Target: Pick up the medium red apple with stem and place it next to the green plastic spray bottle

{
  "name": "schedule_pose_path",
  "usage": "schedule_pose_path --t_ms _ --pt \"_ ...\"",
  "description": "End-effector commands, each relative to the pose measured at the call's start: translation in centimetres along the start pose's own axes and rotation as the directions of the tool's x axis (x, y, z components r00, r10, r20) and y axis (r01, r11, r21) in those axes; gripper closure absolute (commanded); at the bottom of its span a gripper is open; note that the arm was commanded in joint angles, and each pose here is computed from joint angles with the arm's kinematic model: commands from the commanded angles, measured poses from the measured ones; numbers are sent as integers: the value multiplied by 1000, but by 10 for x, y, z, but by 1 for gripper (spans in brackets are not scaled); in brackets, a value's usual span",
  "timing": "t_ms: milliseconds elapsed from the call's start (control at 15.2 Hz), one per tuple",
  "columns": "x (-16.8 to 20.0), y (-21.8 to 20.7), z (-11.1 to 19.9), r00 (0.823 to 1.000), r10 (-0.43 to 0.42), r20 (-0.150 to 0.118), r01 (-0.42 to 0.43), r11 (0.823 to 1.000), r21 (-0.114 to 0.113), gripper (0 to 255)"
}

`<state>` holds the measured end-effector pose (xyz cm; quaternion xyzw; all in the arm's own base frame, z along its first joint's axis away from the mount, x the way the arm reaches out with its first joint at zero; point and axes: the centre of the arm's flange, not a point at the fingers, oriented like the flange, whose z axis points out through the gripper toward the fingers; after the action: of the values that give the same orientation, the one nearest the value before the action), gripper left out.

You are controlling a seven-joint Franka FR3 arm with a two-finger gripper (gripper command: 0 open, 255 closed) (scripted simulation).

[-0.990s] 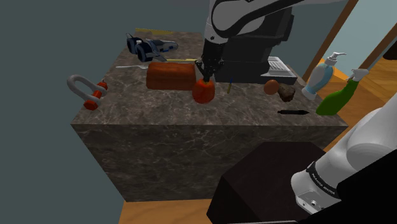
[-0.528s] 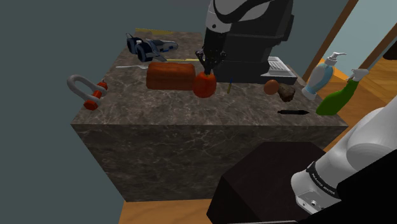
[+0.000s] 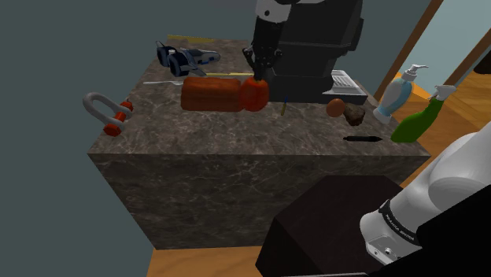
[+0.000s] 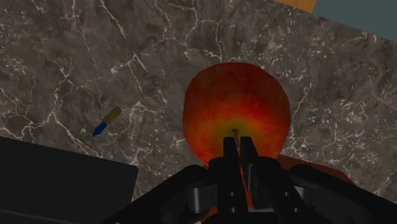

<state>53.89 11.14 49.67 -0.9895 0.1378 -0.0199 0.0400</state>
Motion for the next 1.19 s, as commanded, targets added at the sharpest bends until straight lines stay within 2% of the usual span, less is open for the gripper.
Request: schedule_pose_path --t_ms 0,1122 --pt "1 -1 -10 1000 0 0 0 1000 0 255" --pt "3 -8 -99 1000 0 0 0 1000 0 255"
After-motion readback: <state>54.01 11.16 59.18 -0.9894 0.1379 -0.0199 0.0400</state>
